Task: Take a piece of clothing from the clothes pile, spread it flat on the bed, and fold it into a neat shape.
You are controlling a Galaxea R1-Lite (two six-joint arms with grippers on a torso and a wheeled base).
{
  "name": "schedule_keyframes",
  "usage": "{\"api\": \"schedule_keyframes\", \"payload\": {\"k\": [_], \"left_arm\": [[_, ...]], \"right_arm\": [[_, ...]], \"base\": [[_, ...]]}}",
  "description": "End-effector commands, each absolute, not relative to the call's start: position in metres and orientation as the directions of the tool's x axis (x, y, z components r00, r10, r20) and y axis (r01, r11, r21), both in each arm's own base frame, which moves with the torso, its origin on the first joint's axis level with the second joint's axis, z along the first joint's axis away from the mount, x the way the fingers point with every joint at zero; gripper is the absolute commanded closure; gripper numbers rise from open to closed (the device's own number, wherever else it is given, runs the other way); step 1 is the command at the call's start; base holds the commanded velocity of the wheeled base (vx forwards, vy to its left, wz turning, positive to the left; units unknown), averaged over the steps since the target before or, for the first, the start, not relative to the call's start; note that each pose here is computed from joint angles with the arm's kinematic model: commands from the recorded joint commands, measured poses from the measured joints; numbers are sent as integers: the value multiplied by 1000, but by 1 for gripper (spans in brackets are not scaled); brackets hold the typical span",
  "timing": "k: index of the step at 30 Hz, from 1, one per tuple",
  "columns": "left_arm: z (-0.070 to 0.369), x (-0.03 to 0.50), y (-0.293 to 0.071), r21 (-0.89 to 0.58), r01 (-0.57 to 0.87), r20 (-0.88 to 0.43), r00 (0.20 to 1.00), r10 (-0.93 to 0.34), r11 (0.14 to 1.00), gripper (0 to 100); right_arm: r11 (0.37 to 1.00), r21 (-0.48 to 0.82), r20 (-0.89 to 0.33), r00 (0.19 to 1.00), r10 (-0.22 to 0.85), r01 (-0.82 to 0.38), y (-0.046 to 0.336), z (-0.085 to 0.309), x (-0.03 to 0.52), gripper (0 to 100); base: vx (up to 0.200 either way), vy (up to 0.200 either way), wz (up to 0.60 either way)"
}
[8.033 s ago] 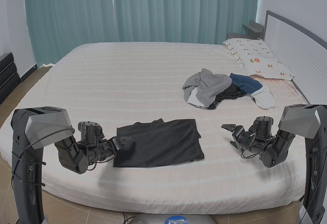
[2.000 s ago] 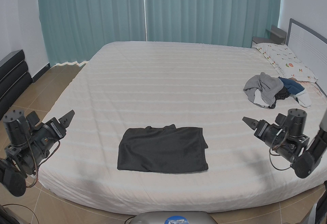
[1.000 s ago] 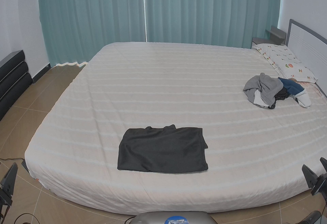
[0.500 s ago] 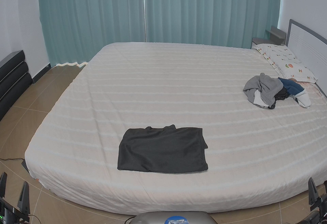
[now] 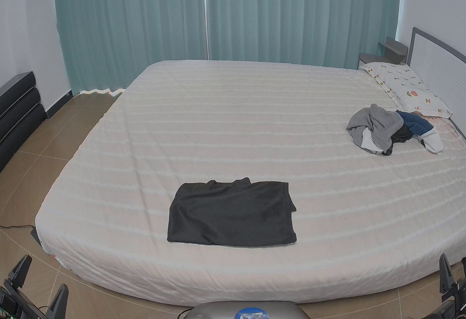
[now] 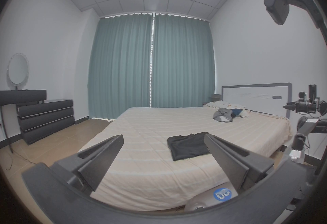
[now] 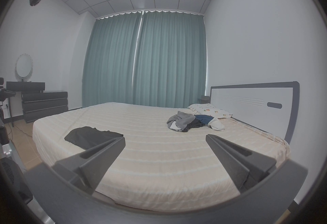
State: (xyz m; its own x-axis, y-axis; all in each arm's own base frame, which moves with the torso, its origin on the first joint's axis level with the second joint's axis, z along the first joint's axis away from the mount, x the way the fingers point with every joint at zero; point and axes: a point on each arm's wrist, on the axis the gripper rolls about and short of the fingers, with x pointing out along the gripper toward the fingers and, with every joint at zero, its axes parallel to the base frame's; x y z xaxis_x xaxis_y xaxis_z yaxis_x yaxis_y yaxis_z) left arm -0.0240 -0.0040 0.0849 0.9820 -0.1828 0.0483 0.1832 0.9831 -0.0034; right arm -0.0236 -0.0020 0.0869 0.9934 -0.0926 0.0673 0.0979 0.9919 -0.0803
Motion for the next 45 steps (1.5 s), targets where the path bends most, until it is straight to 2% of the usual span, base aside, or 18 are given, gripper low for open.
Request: {"api": "schedule_keyframes", "payload": {"k": [1, 5, 12, 16, 21, 23, 45], "left_arm": [[83, -24, -5, -9, 235, 42, 971, -234, 972, 0], [85, -23, -5, -29, 257, 30, 966, -256, 966, 0], [84, -24, -6, -29, 262, 34, 965, -261, 965, 0], [82, -23, -4, -10, 161, 45, 986, -160, 987, 0], [82, -23, 0, -27, 6, 49, 999, -5, 1000, 0], [77, -23, 1, -28, -35, 3, 999, 35, 999, 0], [76, -23, 1, -24, -34, -2, 999, 34, 999, 0]], "right_arm": [[995, -85, 63, 997, -40, 45, -1, 82, -23, 0], [994, -103, 52, 998, 29, -24, 1, 81, -23, 0], [996, -81, 31, 999, 34, -31, 1, 80, -23, 0], [999, -29, 3, 1000, -23, 23, 0, 76, -23, 0], [999, -21, 0, 1000, -31, 31, -1, 76, -23, 0], [999, -20, 2, 1000, -29, 29, -1, 76, -23, 0], [999, 23, 8, 1000, -23, 23, -1, 76, -23, 0]], "base": [[0, 0, 0], [0, 0, 0], [0, 0, 0], [0, 0, 0], [0, 0, 0], [0, 0, 0], [0, 0, 0]]}}
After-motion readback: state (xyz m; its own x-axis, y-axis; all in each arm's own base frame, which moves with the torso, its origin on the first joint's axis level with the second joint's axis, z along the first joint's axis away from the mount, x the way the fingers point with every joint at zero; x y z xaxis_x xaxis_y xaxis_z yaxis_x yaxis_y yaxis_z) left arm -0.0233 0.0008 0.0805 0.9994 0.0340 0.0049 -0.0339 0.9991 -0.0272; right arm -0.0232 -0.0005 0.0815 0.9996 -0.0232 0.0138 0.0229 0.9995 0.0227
